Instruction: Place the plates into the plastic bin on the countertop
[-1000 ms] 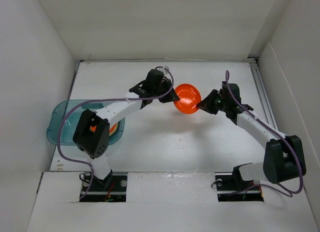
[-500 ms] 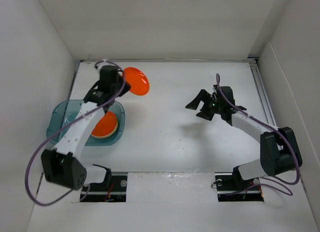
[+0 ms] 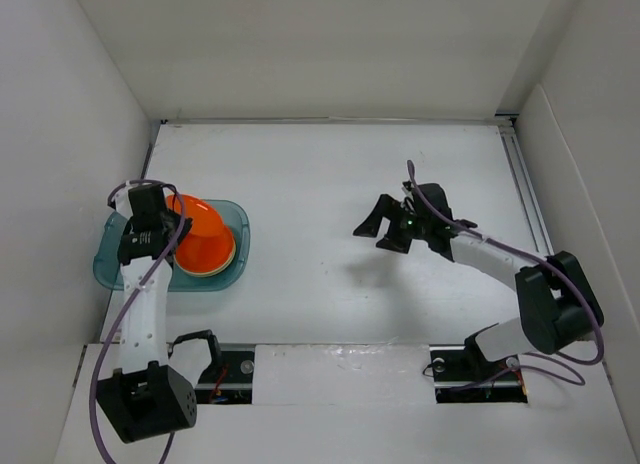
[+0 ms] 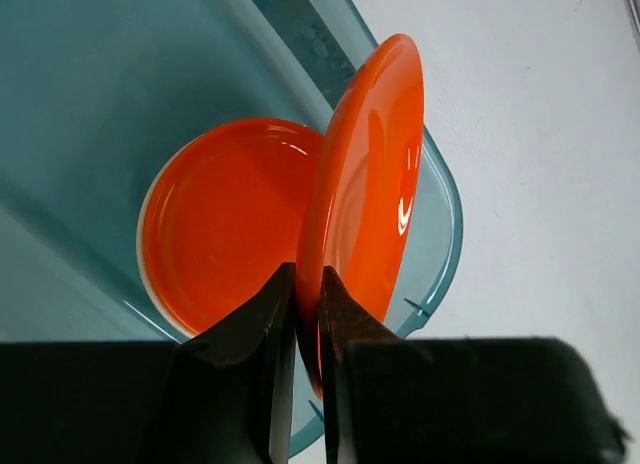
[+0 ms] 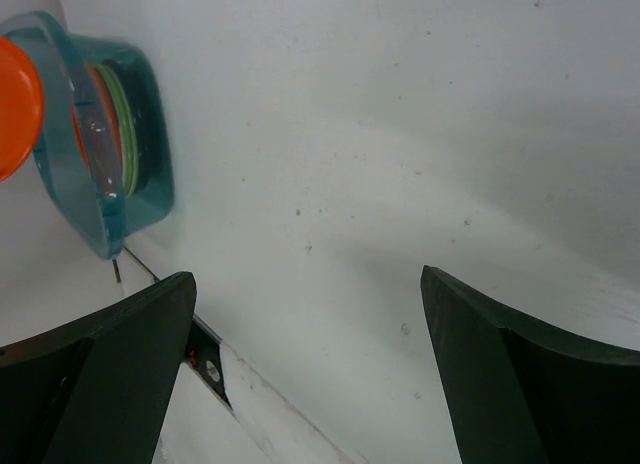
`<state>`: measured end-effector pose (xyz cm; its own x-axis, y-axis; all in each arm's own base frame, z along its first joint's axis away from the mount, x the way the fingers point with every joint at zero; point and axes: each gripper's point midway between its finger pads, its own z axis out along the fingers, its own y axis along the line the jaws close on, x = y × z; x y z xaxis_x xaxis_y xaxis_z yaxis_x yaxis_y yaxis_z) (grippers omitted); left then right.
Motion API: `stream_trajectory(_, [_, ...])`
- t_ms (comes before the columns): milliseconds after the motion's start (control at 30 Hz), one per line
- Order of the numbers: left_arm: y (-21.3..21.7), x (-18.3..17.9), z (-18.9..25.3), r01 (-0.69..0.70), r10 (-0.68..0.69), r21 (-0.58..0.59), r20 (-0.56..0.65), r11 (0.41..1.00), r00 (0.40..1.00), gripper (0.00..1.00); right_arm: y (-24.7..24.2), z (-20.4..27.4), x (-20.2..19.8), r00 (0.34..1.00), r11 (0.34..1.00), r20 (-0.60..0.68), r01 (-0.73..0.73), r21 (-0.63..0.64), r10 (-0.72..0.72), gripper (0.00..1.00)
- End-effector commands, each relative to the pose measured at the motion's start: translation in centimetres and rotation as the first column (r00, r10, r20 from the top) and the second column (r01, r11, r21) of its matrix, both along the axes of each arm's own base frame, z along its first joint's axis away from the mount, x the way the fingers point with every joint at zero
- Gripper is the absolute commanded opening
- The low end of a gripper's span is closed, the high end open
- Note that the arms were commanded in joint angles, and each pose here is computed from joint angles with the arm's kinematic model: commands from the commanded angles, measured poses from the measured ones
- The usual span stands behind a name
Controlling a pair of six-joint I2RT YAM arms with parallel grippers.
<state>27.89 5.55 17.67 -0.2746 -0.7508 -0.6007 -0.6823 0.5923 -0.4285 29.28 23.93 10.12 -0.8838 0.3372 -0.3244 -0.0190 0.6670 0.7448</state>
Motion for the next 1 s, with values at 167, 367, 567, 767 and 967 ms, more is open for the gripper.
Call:
stream_trajectory(167, [0.3,-0.6,0.3,-0.008,0.008,0.022,0.010,1.000,1.000,0.30,0.6,5.0,-0.4,0.986,0.998,0.163,-0.048,0.049,0.039,1.00])
stream_trajectory(367, [-0.3,-0.5,1.7,0.031,-0.031,0.020,0.041,0.999,0.999,0.50,-0.4,6.8,-0.7,0.981,0.998,0.195,-0.028,0.048,0.018,1.00])
stream_trajectory(567, [0.0,-2.1,6.3,0.043,-0.053,0.099,0.098,0.994,0.994,1.00,-2.1,9.2,-1.1,0.964,1.000,0.264,0.019,-0.005,-0.017,1.00])
stream_trajectory(767, [-2.0,-3.7,9.1,0.146,-0.161,0.102,0.168,0.984,0.973,1.00,-3.4,14.1,-2.9,0.933,0.999,0.360,0.027,-0.028,-0.015,1.00])
stream_trajectory(967, [-5.0,-5.3,13.8,0.319,-0.367,0.196,0.309,0.927,0.877,1.00,-7.3,22.7,-7.2,0.838,0.982,0.534,0.179,-0.066,-0.117,1.00])
